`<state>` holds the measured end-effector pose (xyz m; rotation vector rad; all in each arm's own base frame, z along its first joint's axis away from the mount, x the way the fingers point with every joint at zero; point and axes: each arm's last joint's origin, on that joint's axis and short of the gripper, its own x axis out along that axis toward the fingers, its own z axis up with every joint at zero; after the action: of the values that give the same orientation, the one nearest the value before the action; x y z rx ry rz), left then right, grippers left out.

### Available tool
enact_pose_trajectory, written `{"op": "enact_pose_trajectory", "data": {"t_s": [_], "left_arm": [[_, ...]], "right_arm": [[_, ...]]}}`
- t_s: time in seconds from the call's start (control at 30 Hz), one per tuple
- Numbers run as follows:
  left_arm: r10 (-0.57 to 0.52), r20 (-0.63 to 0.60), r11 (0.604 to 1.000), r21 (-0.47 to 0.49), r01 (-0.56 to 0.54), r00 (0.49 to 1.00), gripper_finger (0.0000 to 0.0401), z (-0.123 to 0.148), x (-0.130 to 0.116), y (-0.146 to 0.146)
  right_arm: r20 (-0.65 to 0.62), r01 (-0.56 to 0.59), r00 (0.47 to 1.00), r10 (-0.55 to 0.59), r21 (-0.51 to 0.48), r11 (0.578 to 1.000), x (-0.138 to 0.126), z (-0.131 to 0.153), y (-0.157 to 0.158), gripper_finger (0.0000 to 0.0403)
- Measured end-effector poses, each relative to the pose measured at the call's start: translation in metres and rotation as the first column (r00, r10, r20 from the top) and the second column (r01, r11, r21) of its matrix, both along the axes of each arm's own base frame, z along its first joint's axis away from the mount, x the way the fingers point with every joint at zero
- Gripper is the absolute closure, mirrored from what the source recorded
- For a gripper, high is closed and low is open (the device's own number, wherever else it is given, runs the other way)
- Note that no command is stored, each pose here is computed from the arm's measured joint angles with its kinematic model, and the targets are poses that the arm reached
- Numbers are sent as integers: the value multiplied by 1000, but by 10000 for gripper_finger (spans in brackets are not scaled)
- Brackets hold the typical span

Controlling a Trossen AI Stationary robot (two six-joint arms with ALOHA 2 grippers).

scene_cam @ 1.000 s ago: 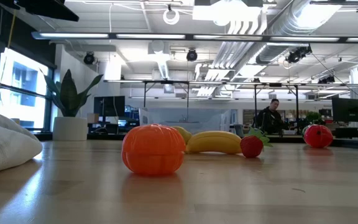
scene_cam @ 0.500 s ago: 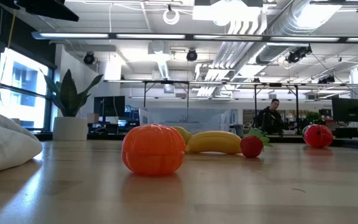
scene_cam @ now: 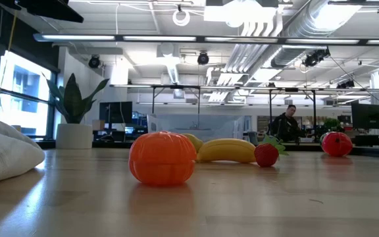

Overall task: Pick and placing Produce into tupperware
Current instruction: Put the starfruit into the transparent bin

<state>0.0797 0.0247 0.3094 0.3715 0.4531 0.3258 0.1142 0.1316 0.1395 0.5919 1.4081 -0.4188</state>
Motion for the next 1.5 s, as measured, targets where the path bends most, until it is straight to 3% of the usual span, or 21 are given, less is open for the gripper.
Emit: {"op": "enact_pose_trajectory", "data": {"t_s": [0.6,1.07,1.3,1.5], "left_arm": [[0,0,1000,0,0,1000,400,0,0,0],[0,0,1000,0,0,1000,400,0,0,0],[0,0,1000,0,0,1000,400,0,0,0],[0,0,1000,0,0,1000,400,0,0,0]], "right_arm": [[8,13,1000,-13,-3,1000,0,0,0,188],[38,15,999,-17,48,999,2,4,2,195],[110,-2,994,-6,70,998,3,34,2,196],[314,-3,949,-8,33,999,8,85,-3,196]]}}
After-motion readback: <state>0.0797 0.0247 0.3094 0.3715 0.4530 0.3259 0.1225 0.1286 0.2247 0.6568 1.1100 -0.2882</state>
